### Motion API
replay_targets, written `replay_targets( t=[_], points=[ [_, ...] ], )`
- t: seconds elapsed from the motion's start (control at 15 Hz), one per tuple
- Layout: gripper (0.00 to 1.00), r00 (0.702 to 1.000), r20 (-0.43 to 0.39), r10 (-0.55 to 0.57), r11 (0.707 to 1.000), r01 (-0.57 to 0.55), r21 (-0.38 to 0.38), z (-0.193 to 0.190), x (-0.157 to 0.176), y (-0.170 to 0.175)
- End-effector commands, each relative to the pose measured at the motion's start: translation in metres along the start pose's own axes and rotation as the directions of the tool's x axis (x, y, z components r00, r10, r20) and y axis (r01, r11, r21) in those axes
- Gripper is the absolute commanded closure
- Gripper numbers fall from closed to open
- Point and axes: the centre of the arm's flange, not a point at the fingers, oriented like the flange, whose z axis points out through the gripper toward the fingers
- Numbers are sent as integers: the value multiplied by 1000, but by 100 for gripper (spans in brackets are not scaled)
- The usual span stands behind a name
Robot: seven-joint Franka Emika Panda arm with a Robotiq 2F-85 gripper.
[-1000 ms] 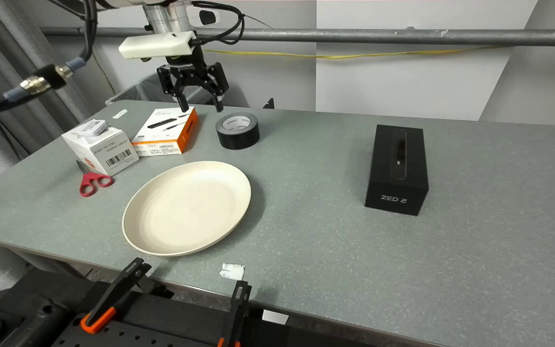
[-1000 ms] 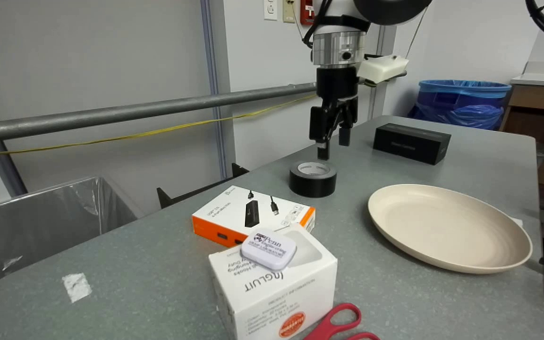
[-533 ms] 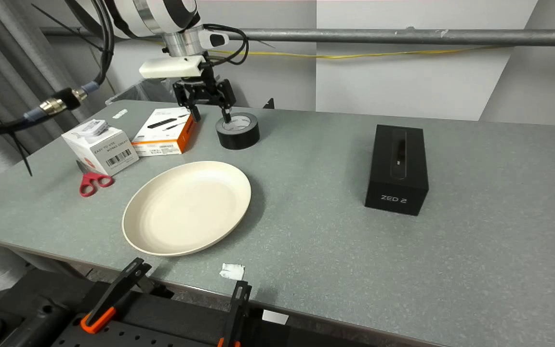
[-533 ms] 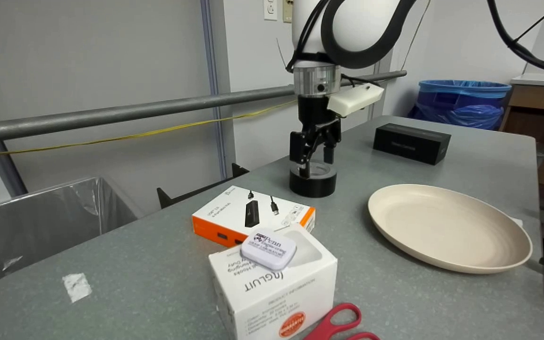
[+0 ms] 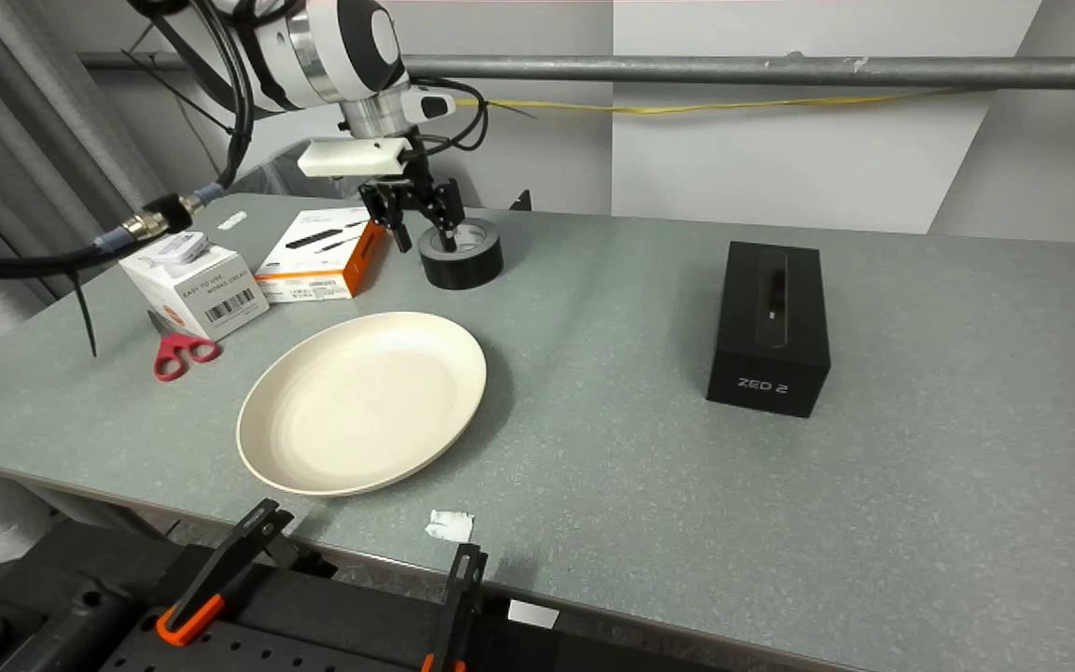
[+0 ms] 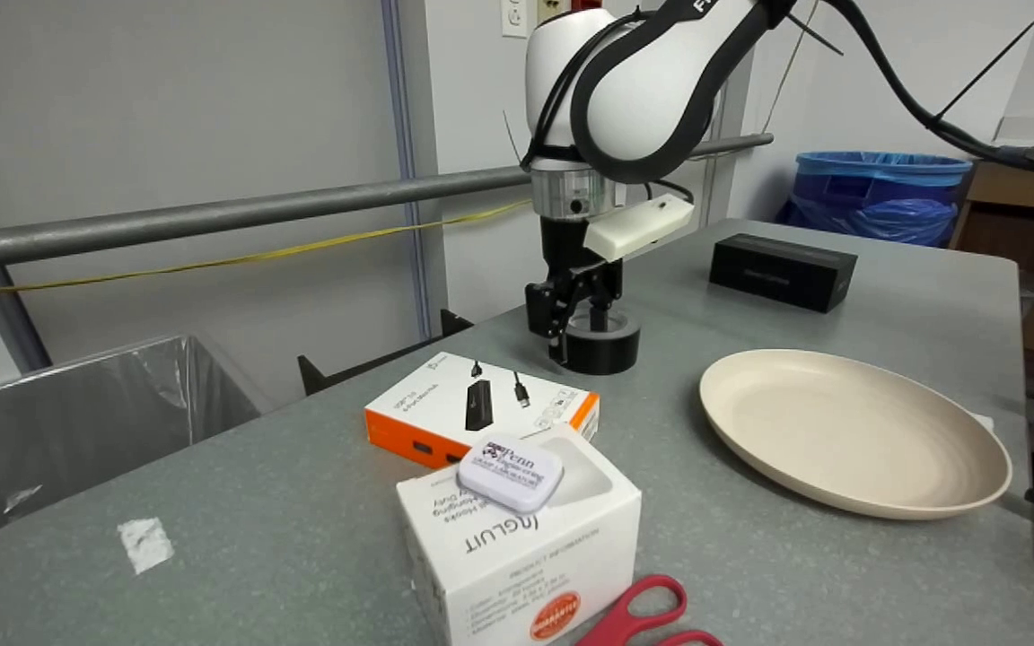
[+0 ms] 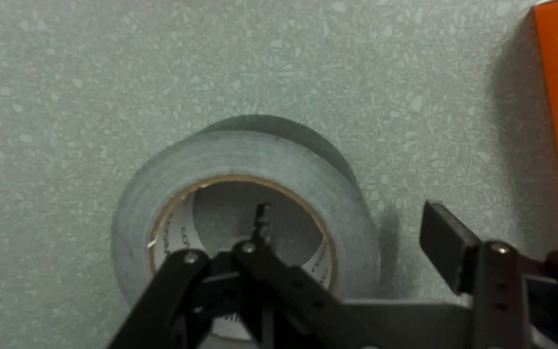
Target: Put the tape on the plate
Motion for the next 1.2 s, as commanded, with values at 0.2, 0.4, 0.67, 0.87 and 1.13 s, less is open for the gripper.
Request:
replay_targets(
  t=[0.2,0.4,0.67,0.87,1.13],
  points=[
    [74,998,3,60,998,-60,2,4,30,-7],
    [96,997,17,72,997,-72,8,-9,29,-5],
    [94,999,-3,36,999,-36,4,-55,-9,7],
    [94,998,-60,-35,999,35,-3,-88,-51,17],
    [94,978,-105,-179,984,177,-28,-112,-107,16]
  ],
)
